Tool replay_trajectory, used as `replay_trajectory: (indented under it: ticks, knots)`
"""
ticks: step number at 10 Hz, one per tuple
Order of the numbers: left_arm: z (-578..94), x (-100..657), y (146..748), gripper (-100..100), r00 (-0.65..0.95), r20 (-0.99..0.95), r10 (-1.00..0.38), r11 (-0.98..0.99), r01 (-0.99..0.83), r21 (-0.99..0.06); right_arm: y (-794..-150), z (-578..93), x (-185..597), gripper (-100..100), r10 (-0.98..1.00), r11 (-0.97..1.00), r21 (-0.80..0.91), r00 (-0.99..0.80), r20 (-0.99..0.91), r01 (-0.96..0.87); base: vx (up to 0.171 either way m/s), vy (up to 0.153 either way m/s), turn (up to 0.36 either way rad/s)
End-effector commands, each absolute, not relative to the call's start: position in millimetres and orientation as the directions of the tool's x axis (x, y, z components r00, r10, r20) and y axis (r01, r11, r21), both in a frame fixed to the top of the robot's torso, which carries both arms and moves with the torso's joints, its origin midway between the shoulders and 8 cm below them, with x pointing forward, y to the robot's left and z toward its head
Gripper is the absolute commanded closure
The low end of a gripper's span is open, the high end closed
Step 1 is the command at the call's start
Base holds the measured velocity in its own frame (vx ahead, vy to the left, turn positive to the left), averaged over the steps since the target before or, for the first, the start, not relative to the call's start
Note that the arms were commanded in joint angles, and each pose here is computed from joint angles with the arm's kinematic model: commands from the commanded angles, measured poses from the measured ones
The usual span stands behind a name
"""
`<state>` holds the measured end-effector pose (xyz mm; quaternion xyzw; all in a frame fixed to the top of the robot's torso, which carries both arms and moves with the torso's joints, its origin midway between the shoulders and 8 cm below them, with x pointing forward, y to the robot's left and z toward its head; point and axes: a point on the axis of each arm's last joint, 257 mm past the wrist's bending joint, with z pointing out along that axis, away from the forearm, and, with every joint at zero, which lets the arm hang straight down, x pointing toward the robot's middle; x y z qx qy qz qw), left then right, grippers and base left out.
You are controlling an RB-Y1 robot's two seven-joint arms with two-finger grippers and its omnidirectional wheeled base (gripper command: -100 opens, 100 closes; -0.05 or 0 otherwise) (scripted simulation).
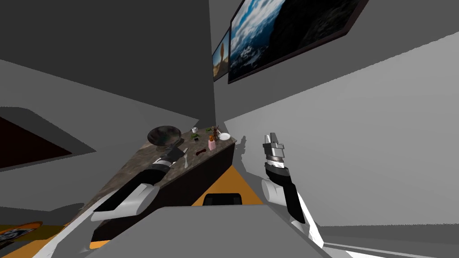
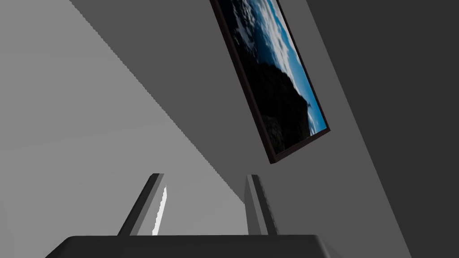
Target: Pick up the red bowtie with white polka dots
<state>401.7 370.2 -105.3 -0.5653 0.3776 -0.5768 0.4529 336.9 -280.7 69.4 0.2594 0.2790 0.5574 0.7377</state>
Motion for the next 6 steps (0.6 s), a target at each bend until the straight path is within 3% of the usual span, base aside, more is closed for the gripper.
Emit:
replay_trajectory:
  ticks: [1, 6]
  knots:
    - [-117, 405, 373, -100, 0.067, 0.337, -0.939, -0.334, 0.054, -0.941, -281, 69, 337, 0, 0.967, 0.244, 0.694, 0.223, -0.122, -0.678, 0.031, -0.028, -0.061]
    - [-148, 410, 382, -100, 0.118, 0.424, -0.898, -0.433, -0.066, -0.899, -281, 69, 337, 0, 0.967, 0.244, 0.694, 0.223, -0.122, -0.678, 0.029, -0.019, -0.082]
